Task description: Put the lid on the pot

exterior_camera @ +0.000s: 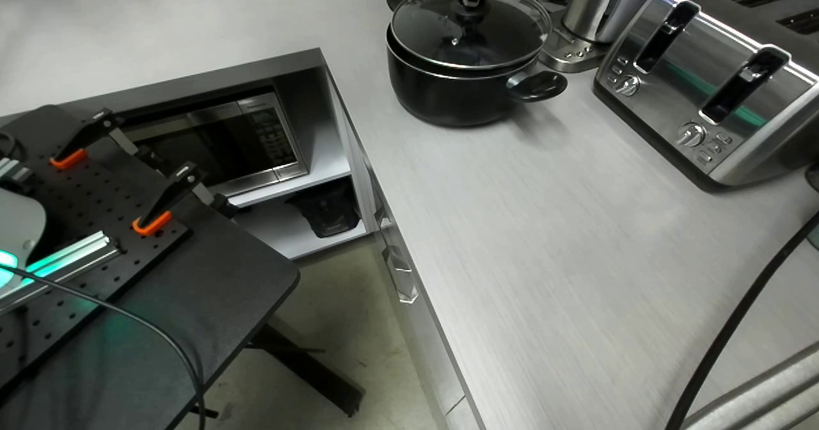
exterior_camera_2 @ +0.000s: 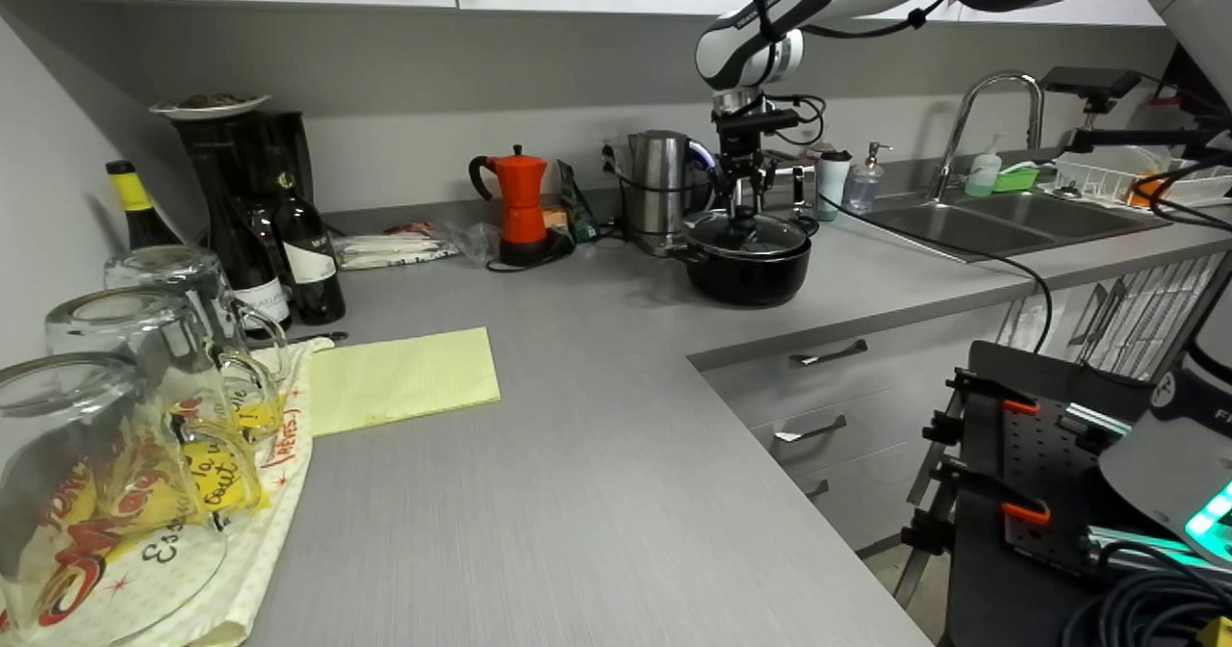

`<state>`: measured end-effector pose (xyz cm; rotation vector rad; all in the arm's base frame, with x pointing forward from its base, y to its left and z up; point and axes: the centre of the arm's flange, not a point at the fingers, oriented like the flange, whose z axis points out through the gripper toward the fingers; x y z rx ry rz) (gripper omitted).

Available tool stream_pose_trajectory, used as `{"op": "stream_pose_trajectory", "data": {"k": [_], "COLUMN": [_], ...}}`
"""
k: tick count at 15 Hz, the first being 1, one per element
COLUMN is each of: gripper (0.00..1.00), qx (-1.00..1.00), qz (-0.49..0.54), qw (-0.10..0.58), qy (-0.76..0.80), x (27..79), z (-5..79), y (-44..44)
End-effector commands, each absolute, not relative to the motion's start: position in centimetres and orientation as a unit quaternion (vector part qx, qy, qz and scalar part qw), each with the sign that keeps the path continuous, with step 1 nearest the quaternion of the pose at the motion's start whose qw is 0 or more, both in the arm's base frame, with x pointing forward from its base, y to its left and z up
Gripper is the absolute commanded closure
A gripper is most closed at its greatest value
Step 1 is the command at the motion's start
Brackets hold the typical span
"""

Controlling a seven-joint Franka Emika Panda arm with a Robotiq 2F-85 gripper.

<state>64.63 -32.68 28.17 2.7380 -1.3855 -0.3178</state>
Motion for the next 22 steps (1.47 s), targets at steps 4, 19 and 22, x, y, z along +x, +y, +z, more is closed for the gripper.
{"op": "stream_pose_trajectory", "data": {"k": [4, 19, 22], "gripper": [0.76, 0.76, 0.76], "qx": [0.890, 0.888, 0.885], "qz": [-0.084, -0.073, -0.076], "qw": [0.016, 0.011, 0.010], "qy": [-0.447, -0.453, -0.460], "x": [62.8, 60.4, 60.4], "z": [29.1, 29.8, 29.6], "y": [-31.3, -31.5, -32.2]}}
